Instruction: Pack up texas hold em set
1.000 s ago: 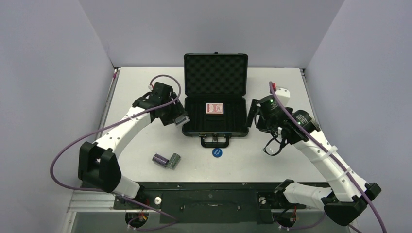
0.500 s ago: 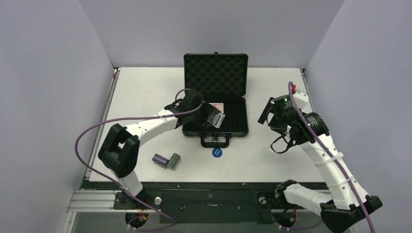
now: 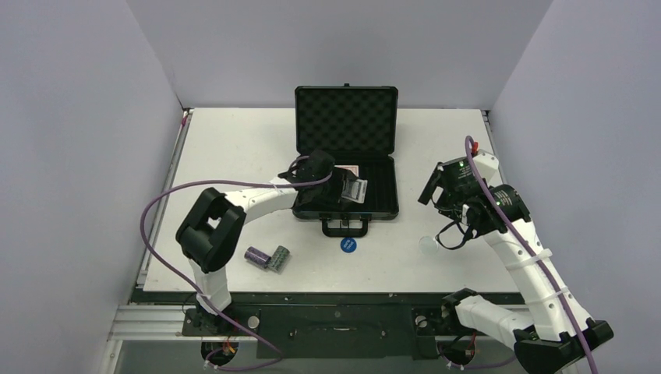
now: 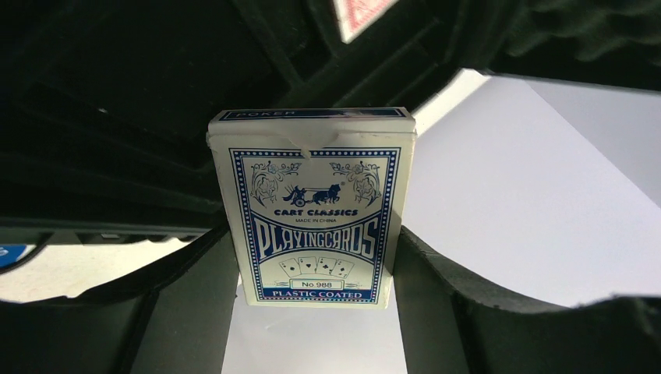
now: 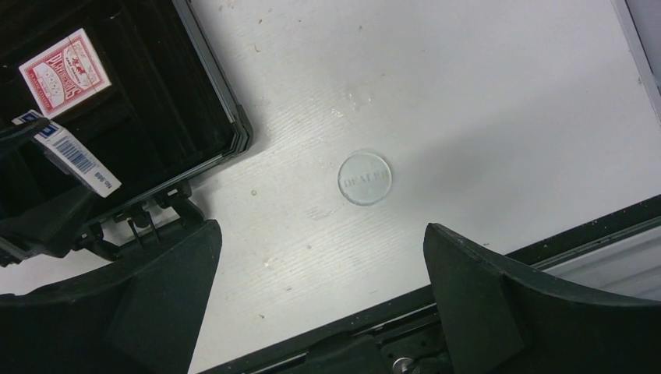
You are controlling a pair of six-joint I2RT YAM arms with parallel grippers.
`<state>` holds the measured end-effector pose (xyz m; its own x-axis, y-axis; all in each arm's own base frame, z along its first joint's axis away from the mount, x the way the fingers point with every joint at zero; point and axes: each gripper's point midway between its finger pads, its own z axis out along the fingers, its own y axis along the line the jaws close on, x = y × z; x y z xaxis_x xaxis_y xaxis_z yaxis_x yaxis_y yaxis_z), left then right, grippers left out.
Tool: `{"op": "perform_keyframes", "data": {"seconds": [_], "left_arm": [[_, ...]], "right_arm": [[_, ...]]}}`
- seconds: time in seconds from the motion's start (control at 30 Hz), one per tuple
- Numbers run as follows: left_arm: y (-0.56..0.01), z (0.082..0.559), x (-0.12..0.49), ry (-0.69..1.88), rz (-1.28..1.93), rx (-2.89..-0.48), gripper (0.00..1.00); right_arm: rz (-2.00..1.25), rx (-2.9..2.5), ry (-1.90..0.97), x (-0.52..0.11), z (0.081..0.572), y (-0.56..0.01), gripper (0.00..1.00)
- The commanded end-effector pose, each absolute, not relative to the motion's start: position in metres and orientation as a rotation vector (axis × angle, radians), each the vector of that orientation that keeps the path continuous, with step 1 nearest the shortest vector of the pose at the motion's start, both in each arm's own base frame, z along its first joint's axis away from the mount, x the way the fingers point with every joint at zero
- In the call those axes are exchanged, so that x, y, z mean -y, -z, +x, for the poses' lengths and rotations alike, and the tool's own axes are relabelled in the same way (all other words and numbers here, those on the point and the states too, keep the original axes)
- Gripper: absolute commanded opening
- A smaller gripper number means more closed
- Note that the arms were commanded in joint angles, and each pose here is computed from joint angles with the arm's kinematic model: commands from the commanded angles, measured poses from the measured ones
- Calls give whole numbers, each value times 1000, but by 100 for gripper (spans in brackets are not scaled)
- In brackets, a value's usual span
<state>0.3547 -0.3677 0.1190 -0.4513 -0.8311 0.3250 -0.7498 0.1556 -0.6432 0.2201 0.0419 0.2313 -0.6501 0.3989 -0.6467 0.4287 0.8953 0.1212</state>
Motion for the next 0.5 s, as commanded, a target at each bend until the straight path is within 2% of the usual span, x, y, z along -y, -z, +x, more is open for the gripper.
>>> {"op": "perform_keyframes", "data": {"seconds": [0.0, 0.47], "left_arm": [[-120, 363, 381, 1207, -1674, -2267, 0], [-84, 354, 361, 1091, -1854, -2191, 4]], "right_arm": [[572, -2339, 47, -41, 221, -238, 97], [538, -2371, 59, -41, 221, -233, 96]]}}
